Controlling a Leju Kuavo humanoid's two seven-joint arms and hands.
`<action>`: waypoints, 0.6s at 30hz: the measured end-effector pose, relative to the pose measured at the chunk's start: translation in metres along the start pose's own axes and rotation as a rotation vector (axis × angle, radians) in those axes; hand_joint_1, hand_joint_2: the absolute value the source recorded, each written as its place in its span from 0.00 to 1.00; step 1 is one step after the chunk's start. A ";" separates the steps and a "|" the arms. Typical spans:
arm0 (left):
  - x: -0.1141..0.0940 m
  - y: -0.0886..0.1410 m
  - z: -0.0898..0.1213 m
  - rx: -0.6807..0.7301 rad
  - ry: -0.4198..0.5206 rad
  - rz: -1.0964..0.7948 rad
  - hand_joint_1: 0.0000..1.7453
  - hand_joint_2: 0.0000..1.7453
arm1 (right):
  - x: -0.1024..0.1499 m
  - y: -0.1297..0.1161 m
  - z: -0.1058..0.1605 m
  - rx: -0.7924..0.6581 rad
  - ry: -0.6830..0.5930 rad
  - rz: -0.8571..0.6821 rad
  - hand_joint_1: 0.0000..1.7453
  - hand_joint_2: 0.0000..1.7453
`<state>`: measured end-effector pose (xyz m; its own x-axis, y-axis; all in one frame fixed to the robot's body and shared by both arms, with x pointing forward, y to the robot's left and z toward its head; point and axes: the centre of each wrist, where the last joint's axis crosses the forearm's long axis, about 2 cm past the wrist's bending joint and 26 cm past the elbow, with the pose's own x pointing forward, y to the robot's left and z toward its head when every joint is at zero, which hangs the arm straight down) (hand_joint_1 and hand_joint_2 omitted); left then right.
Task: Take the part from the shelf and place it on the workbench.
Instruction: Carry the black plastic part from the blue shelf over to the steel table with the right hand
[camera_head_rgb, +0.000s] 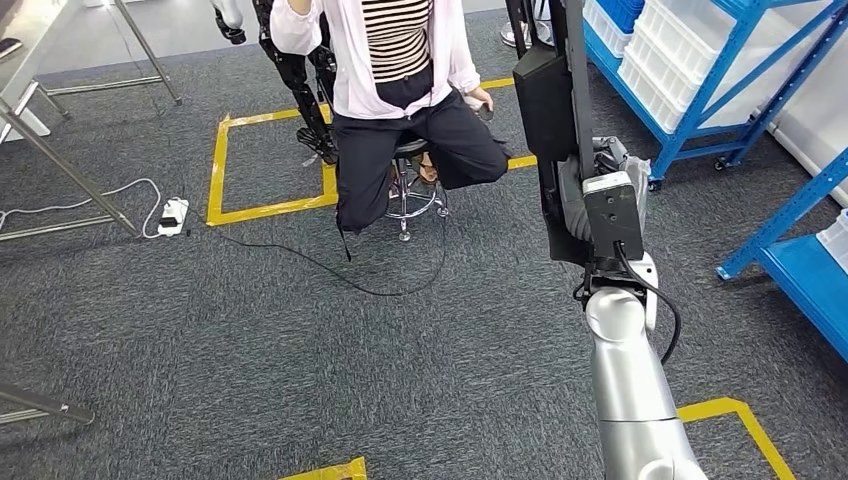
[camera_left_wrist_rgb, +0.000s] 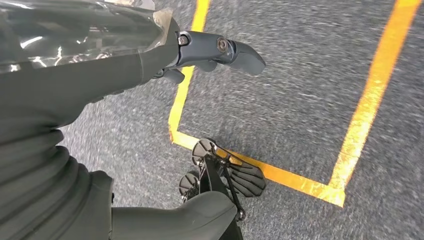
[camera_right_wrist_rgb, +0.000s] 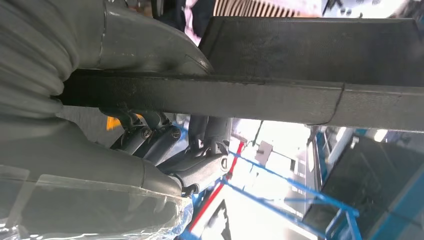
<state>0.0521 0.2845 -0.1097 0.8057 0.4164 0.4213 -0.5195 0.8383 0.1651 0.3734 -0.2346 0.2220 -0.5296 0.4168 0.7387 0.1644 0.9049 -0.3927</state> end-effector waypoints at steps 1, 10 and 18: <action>0.000 0.000 0.000 0.001 0.001 0.001 0.00 1.00 | 0.000 0.000 0.001 0.001 0.002 -0.001 1.00 1.00; 0.000 -0.001 0.000 0.000 0.001 -0.001 0.00 1.00 | 0.001 0.002 0.001 -0.003 -0.011 -0.014 1.00 1.00; 0.001 -0.003 0.000 -0.005 -0.002 -0.004 0.00 1.00 | -0.006 0.000 0.010 0.004 0.008 -0.005 1.00 1.00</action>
<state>0.0540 0.2826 -0.1094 0.8069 0.4126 0.4227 -0.5151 0.8417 0.1620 0.3686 -0.2385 0.2121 -0.5233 0.4133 0.7452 0.1588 0.9065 -0.3912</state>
